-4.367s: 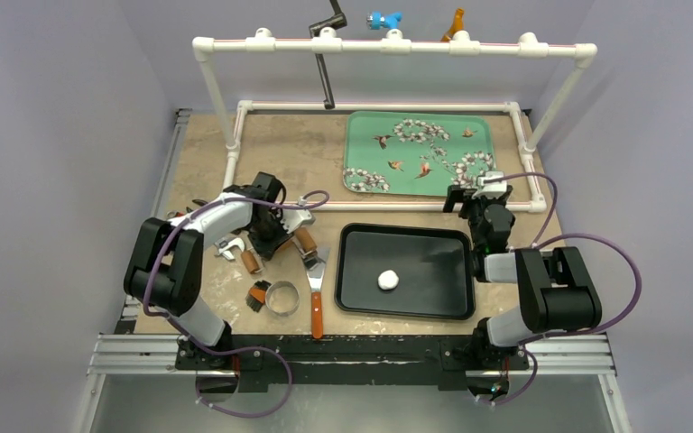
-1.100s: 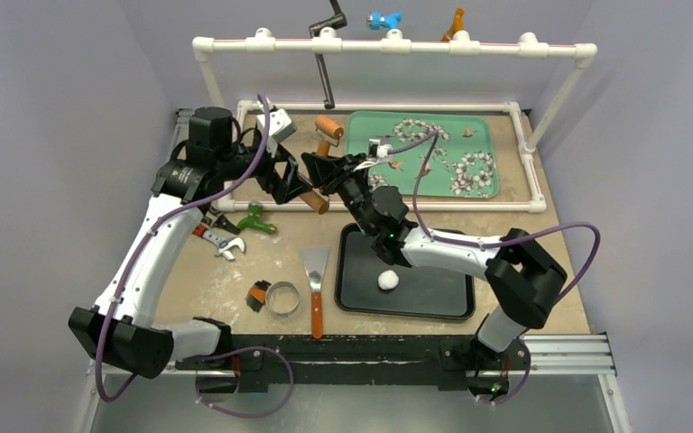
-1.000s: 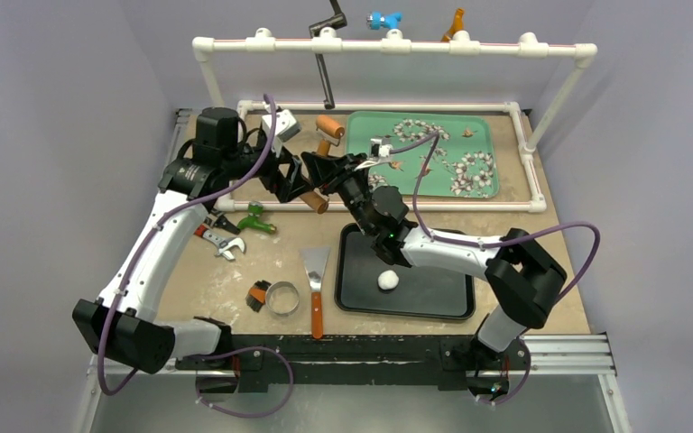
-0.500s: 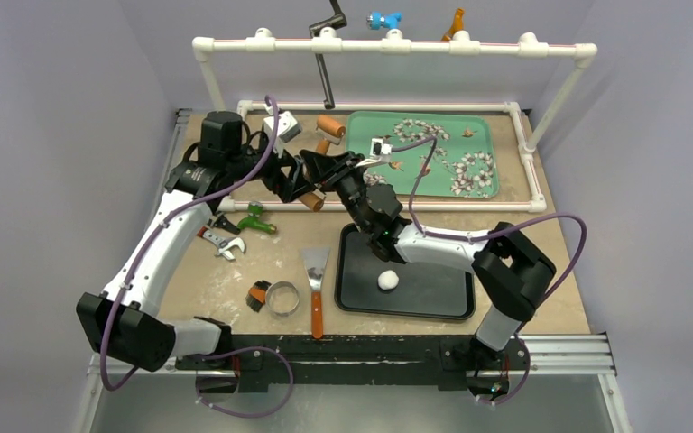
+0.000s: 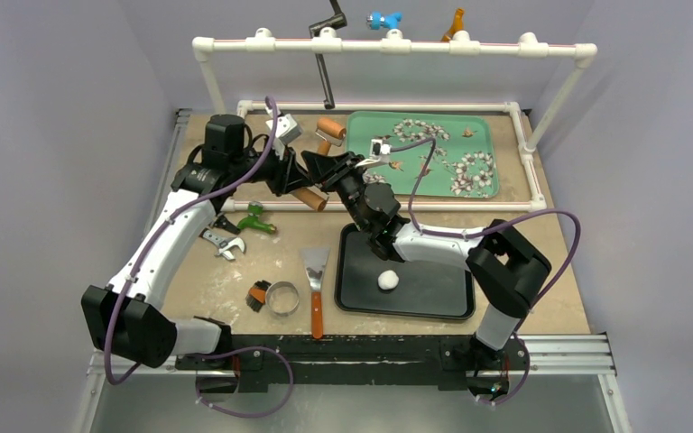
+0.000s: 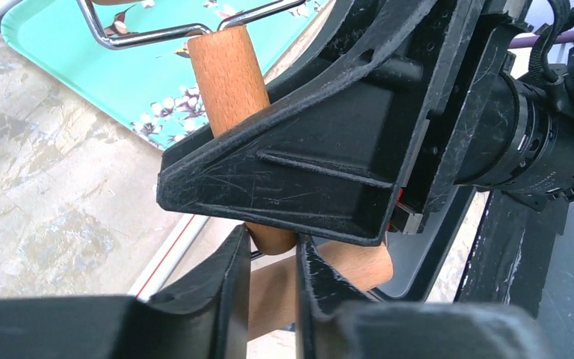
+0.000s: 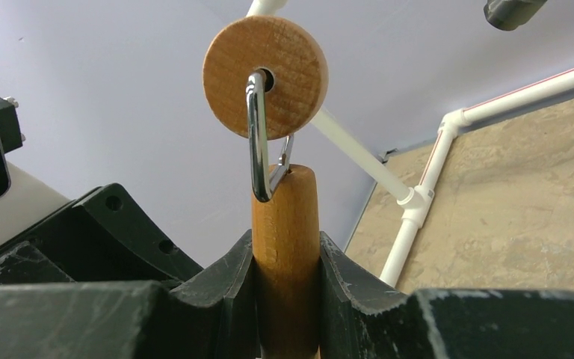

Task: Roll out the dumpling wrappers from the dough

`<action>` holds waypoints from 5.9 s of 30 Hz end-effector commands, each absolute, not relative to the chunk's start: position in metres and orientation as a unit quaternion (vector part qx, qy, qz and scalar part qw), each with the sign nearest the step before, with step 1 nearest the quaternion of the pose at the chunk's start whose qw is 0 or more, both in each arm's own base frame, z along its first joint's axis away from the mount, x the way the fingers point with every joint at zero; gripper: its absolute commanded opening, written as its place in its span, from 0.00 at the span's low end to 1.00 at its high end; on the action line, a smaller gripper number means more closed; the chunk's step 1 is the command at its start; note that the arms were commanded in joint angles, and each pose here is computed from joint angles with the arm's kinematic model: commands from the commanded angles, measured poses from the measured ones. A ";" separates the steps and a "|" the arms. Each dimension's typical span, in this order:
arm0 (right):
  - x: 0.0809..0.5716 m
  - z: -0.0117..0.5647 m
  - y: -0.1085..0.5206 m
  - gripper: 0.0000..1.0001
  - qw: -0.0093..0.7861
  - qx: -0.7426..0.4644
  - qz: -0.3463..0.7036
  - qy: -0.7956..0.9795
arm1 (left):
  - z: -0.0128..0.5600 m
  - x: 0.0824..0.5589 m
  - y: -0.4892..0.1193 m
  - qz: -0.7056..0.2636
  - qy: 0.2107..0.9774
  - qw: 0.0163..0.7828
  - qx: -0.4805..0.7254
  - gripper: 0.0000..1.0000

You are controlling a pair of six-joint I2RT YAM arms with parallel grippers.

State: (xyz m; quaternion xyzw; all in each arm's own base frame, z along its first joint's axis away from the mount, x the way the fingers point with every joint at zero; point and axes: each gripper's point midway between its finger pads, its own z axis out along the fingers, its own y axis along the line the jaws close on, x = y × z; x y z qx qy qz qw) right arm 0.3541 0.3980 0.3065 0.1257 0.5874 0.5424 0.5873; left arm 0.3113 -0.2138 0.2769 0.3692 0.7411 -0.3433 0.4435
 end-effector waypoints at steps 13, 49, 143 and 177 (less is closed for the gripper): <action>0.319 0.388 0.390 0.00 0.618 0.069 0.597 0.507 | 0.326 0.291 -0.178 -0.184 0.682 0.513 0.488 0.62; 0.223 0.385 0.409 0.00 0.623 -0.403 0.576 0.343 | 0.402 0.219 -0.199 -0.383 0.615 0.481 0.494 0.55; 0.290 0.206 0.408 0.00 0.501 -0.390 0.455 0.625 | 0.223 0.273 -0.215 -0.341 0.726 0.349 0.485 0.35; 0.339 0.232 0.379 0.00 0.470 -0.055 0.591 0.654 | 0.168 0.332 -0.198 -0.188 0.717 0.490 0.459 0.88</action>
